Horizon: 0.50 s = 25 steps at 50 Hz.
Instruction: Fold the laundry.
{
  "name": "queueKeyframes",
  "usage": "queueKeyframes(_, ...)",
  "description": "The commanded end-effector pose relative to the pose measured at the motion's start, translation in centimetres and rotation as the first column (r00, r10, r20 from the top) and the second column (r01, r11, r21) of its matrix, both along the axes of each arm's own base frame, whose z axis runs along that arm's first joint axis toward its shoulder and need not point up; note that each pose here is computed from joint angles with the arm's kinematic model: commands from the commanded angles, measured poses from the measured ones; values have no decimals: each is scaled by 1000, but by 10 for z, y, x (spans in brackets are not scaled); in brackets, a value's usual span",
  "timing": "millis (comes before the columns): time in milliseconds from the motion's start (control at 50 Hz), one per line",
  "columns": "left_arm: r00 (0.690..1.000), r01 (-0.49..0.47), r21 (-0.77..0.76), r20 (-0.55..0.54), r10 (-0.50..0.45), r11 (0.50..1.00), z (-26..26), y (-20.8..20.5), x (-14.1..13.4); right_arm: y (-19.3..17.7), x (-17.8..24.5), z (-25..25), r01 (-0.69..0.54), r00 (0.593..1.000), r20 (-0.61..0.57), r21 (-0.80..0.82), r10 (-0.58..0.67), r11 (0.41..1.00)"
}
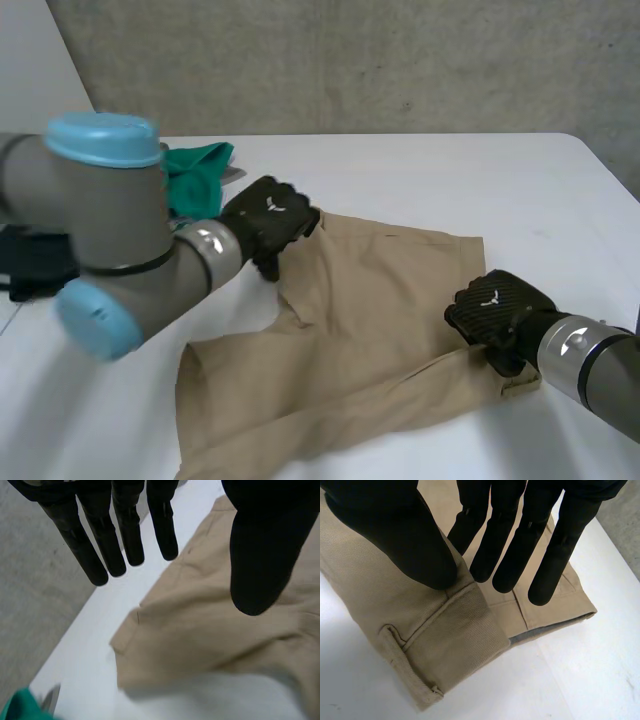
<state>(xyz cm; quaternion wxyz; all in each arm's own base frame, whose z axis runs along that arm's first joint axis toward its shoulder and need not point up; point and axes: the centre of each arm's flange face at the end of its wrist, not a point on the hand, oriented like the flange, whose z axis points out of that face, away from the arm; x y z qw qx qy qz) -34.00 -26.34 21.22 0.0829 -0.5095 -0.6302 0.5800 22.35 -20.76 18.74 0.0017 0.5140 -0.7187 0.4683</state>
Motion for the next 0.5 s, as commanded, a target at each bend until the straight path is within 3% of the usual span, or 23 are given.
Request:
queueKeyframes(20, 995, 87, -31, 47, -86, 996, -41, -42, -26, -1, 3, -8, 3, 1000, -1, 1, -3, 1000)
queueKeyframes(240, 951, 42, 19, 306, -46, 999, -95, -66, -14, -6, 3, -13, 12, 1000, -1, -3, -12, 1000)
queueKeyframes(320, 952, -21, -12, 306, 23, 1000, -81, -70, -10, -10, 2, -12, 19, 1000, 3, -21, -19, 1000)
queueKeyframes(420, 947, -228, -38, 225, 230, 973, -51, -75, 7, -10, 2, -11, 19, 1000, 3, -27, -19, 999)
queueKeyframes(500, 948, -261, -40, 181, 264, 965, -47, -70, 10, -8, 2, -11, 15, 1000, 1, -23, -15, 1000)
